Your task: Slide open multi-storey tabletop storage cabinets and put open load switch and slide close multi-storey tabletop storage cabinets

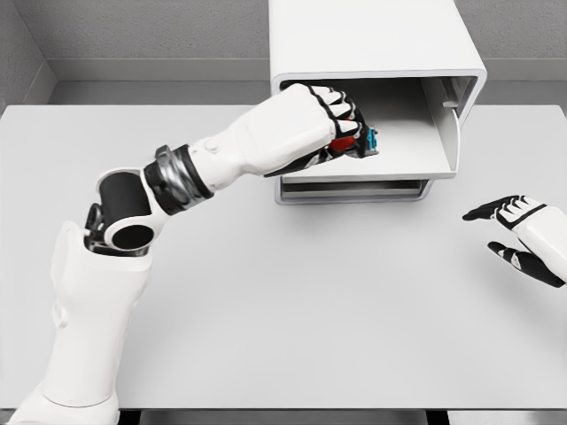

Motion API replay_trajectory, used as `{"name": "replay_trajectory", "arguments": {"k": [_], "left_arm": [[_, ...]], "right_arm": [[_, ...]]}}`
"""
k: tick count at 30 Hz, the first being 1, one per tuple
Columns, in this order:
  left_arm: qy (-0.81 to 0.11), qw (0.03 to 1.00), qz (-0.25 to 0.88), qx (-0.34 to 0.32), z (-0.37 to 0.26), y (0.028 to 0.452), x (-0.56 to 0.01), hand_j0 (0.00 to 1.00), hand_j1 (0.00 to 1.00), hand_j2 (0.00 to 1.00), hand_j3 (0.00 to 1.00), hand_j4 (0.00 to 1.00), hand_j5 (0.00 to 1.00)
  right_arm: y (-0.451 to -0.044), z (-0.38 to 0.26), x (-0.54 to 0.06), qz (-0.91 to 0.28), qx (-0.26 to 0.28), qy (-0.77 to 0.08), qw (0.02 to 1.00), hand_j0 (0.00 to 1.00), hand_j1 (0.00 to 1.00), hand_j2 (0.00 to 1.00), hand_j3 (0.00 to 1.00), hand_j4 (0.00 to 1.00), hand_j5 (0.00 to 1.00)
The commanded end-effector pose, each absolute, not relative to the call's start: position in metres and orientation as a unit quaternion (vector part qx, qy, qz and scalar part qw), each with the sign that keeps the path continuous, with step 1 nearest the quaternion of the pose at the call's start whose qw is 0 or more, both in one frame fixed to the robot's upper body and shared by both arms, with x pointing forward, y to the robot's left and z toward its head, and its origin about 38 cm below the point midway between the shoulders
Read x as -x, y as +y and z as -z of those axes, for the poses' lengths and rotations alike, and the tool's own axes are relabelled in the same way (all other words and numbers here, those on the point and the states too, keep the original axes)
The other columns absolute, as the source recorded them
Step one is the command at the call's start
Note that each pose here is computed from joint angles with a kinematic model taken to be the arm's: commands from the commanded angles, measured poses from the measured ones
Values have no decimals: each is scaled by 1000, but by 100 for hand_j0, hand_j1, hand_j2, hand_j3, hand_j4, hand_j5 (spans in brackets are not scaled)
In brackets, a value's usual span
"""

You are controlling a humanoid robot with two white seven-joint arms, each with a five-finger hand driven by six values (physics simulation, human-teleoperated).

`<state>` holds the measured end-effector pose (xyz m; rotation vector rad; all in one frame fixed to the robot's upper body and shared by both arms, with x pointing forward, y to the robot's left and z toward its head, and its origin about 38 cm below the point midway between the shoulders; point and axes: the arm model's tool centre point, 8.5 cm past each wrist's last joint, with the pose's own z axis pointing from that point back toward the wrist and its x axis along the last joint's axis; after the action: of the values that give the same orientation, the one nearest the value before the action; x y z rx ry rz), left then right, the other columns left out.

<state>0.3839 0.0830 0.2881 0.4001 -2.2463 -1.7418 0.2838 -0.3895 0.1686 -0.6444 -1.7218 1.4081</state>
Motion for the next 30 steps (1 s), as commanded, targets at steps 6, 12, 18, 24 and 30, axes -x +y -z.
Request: {"name": "replay_trajectory", "arguments": {"k": [6,12,18,24,30], "left_arm": [[-755,132,619,-169,-287,78,-387,42,42,42,42,42,42],[-744,107,635,-177,-291,64,-382,42,42,42,42,42,42],[-716,99,661,-203,-285,55,-385,42,42,42,42,42,42],[-704,95,669,-218,-285,54,-388,42,42,42,42,42,42],[-692,92,680,-225,-283,49,-392,42,42,42,42,42,42]], "right_arm": [[-390,-168,-283,-554,254,-682,404,70,70,70,70,70,70],[-389,-162,-282,-548,252,-684,412,71,71,71,71,71,71],[-389,-161,-281,-549,250,-682,414,70,70,70,70,70,70],[-388,-161,-280,-549,249,-683,413,70,70,70,70,70,70],[-388,-161,-280,-548,249,-684,413,70,70,70,70,70,70]]}}
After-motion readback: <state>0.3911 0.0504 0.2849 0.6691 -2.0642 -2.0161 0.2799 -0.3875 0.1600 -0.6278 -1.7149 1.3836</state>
